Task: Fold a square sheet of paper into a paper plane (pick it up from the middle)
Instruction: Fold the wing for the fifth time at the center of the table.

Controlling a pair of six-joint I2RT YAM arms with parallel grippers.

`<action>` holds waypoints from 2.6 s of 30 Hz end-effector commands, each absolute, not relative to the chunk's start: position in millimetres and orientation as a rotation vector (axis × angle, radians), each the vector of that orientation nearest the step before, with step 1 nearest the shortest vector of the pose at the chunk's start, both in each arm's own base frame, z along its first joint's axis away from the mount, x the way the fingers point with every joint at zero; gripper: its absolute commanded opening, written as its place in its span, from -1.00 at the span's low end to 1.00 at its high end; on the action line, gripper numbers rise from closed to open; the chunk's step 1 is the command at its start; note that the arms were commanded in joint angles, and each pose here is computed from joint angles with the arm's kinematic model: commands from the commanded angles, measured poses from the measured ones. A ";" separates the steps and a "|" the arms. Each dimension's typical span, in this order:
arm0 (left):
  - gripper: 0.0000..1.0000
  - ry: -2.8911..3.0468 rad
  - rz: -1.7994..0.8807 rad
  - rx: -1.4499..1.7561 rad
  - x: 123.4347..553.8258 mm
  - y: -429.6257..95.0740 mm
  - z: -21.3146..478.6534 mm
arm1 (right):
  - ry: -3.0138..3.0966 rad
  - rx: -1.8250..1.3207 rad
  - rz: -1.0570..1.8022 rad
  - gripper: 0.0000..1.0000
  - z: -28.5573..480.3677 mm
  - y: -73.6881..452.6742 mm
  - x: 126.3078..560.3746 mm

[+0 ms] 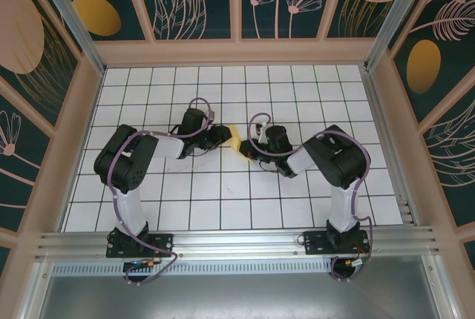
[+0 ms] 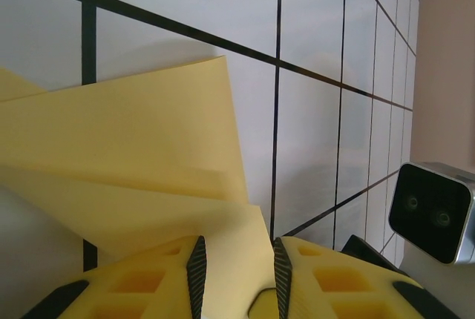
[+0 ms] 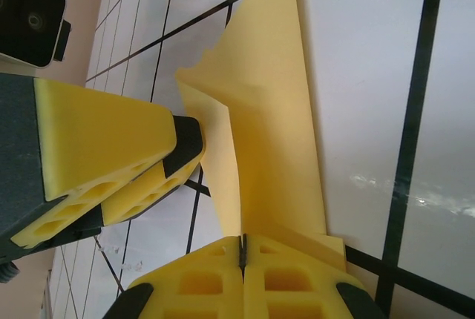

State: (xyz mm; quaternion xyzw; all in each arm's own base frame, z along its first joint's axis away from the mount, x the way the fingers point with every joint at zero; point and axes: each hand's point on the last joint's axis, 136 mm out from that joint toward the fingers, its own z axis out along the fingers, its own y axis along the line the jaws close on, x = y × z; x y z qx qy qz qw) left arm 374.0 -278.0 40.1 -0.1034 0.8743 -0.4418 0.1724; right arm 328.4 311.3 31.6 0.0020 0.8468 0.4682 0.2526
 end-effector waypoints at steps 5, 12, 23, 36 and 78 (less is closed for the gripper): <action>-0.37 2.495 -1.213 -0.243 378.0 -281.0 33.5 | 2.300 -0.027 1.309 -0.88 39.1 317.0 331.1; -0.37 2.496 -1.203 -0.215 382.0 -283.1 31.7 | 2.300 -0.041 1.317 -0.80 42.6 318.5 331.2; -0.38 2.509 -1.190 -0.195 383.9 -284.3 28.5 | 2.298 -0.063 1.317 -0.63 55.2 316.4 330.9; -0.39 2.507 -1.197 -0.180 384.7 -286.2 31.0 | 2.366 -0.136 1.229 -0.56 54.7 307.4 320.3; -0.23 2.372 -1.365 -0.095 378.1 -300.0 70.9 | 2.375 0.068 1.345 -1.00 36.4 286.3 327.7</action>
